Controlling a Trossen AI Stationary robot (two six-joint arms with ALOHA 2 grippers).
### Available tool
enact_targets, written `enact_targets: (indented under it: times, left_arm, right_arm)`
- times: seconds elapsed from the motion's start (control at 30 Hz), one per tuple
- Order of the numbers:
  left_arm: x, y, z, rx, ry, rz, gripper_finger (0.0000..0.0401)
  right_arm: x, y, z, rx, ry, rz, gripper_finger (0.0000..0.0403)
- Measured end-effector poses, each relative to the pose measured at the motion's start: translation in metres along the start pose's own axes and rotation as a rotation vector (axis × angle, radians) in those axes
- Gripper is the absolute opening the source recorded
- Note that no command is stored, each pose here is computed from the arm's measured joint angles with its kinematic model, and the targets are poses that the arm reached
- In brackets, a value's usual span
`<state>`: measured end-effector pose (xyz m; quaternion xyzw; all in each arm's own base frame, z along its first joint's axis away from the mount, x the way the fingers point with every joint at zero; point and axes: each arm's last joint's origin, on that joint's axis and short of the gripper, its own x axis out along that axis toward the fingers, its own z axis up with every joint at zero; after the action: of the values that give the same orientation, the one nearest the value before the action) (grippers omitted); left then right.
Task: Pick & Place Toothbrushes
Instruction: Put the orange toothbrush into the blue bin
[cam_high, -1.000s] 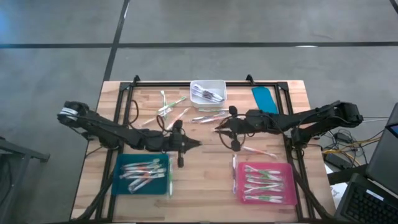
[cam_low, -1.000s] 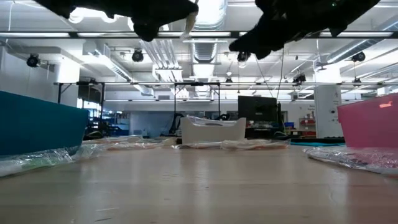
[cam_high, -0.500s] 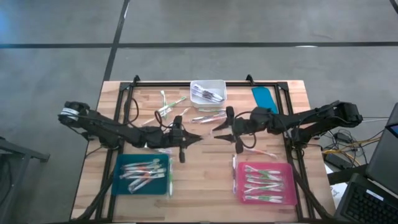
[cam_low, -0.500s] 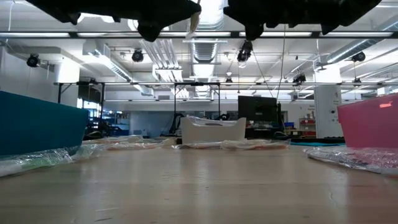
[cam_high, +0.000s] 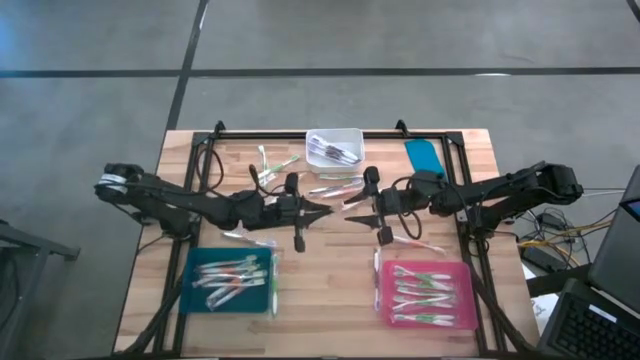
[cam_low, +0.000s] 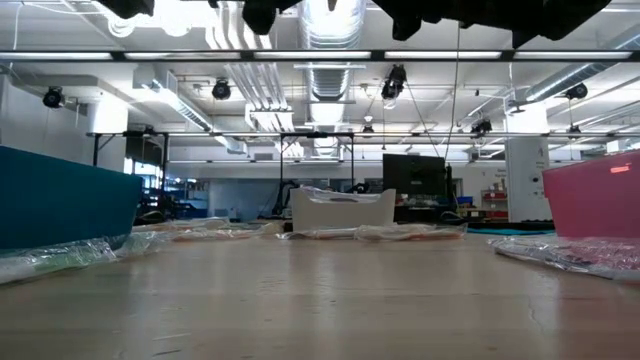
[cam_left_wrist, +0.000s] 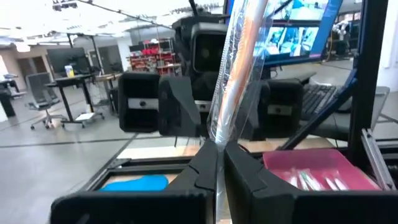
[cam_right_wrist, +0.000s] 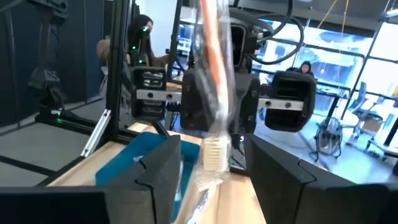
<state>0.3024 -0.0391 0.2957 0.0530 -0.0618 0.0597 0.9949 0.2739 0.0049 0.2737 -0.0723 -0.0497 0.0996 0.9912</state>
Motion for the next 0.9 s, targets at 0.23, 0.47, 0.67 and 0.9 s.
enact_targets:
  times: [0.23,0.47,0.67,0.9]
  left_arm:
    - [0.014,0.003,-0.002,0.016,0.008,-0.048,0.0014]
    - [0.019,0.006,0.000,0.033,0.002,-0.039,0.0014]
    - [0.035,0.004,-0.012,0.062,0.040,-0.054,0.0014]
    - [0.039,0.004,-0.003,0.092,0.008,-0.064,0.0014]
  right_arm:
    - [0.001,-0.001,0.002,-0.023,-0.007,-0.002,0.0180]
    - [0.001,-0.001,0.004,-0.037,-0.017,-0.005,0.0154]
    - [0.001,-0.001,0.005,-0.039,-0.030,-0.006,0.0123]
    - [0.000,-0.001,0.004,-0.047,-0.024,-0.006,0.0087]
